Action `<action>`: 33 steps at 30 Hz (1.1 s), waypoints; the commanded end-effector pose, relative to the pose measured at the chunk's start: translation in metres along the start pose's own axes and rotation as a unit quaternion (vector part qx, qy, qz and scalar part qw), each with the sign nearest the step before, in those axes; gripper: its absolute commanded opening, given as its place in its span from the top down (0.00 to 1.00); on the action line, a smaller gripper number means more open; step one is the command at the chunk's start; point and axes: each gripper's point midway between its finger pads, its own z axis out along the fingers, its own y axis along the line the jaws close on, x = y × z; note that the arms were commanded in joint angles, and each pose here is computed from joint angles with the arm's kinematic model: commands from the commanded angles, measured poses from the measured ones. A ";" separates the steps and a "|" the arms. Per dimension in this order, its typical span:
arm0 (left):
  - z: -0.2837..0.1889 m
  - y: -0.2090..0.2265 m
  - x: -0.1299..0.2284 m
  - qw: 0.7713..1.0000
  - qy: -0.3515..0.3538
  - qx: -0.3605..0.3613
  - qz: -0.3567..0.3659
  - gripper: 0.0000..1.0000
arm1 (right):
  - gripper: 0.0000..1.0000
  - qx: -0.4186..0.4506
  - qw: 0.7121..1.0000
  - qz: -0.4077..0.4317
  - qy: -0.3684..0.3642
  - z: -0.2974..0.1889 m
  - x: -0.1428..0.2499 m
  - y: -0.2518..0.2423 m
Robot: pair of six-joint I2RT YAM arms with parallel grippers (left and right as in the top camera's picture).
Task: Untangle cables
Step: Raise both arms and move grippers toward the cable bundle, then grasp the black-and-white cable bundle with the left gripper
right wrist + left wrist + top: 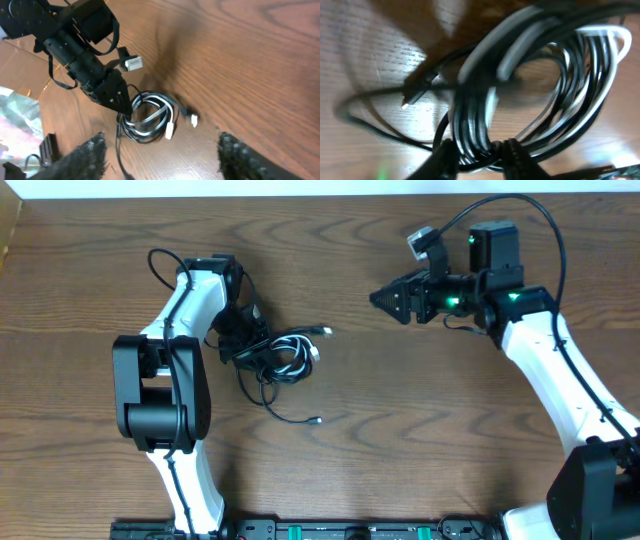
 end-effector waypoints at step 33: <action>-0.022 -0.071 -0.007 0.949 -0.040 0.194 0.244 0.92 | 0.69 0.093 0.979 0.175 0.039 0.008 0.026 -0.024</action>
